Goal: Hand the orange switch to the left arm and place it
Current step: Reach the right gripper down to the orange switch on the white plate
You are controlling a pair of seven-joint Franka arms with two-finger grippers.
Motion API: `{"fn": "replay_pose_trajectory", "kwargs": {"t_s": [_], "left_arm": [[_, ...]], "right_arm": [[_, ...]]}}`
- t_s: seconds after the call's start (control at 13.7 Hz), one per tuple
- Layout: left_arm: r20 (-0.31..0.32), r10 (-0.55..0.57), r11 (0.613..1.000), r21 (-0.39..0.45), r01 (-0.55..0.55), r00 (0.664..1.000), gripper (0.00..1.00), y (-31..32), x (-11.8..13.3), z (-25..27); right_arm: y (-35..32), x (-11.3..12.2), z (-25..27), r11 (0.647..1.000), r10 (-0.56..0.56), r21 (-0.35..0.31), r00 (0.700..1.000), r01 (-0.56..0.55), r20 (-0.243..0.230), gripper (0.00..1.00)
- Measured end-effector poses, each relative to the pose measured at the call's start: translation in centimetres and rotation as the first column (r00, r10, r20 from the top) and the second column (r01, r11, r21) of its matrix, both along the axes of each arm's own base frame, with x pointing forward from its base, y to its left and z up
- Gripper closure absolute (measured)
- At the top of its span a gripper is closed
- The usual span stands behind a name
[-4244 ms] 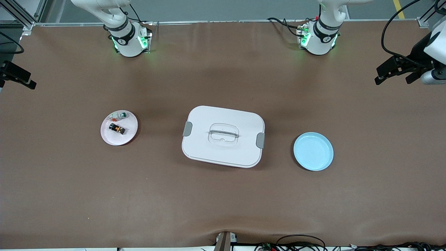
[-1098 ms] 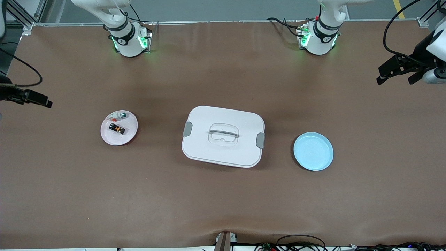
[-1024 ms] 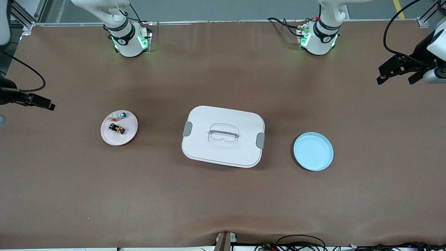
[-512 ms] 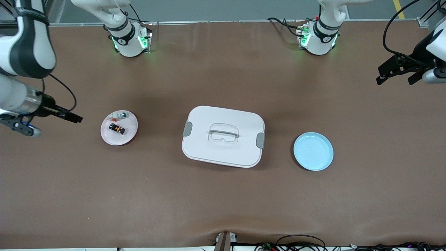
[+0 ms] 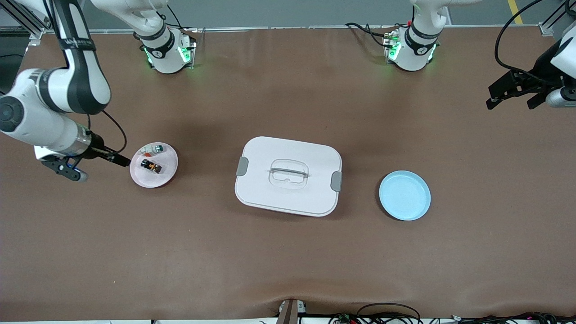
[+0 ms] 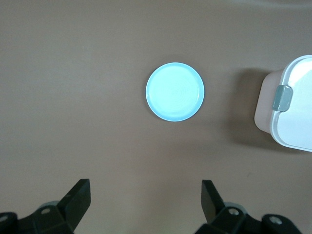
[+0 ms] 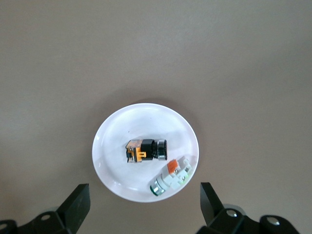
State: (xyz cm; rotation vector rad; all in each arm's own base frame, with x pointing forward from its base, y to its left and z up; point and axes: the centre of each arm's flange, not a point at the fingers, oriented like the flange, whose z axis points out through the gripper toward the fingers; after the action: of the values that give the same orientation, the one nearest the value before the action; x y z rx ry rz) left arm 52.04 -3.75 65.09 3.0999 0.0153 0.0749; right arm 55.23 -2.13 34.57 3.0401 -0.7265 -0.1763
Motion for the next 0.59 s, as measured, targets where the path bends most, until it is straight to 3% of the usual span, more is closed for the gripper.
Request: {"fn": "replay_pose_trajectory", "kwargs": {"t_s": [0.59], "left_arm": [[-0.014,-0.007,1.000,0.001,0.007,1.000,0.00,-0.3,-0.6,1.2]], "right_arm": [[0.1,-0.2,-9.6,1.000,-0.002,-0.021,1.000,0.001,-0.016,0.00]]}}
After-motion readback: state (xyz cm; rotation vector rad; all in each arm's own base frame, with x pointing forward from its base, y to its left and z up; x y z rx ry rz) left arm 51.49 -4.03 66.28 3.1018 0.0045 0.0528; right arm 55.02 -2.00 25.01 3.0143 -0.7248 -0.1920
